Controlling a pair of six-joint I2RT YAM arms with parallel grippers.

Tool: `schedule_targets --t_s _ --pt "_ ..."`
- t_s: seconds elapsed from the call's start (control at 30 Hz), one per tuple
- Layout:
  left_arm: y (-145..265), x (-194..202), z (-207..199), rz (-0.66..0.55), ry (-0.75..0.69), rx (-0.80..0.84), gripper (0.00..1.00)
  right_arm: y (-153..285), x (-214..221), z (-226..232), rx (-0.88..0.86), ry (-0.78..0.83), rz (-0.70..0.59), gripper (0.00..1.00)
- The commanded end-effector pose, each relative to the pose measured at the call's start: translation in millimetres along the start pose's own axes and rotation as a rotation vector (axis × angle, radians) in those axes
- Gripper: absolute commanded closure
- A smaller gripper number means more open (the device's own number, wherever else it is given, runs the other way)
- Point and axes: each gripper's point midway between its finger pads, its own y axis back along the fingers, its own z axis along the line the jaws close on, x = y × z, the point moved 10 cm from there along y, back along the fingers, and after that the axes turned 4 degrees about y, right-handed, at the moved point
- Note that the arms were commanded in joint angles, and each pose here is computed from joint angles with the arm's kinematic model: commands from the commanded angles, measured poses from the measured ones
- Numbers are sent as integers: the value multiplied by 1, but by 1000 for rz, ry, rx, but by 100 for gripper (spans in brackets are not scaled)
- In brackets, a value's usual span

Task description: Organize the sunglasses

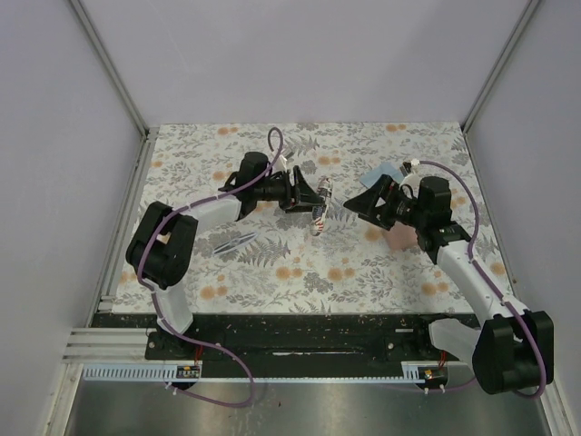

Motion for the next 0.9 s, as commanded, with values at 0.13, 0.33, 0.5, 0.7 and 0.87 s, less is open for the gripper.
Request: schedule_targets --t_s 0.13,0.33,0.5,0.7,0.87 --pt "32 3 -72 -140 69 571 91 9 -17 42 -392 189 -59 0" --pt "33 9 -83 -116 88 673 91 1 -19 39 -417 161 -21 1" --pt "27 14 -88 -99 82 683 91 -3 -21 40 -476 144 11 1" --pt "23 17 -91 -90 70 686 91 4 -20 48 -551 156 11 1" --pt "20 22 -92 -78 62 681 91 3 -19 48 -551 154 19 2"
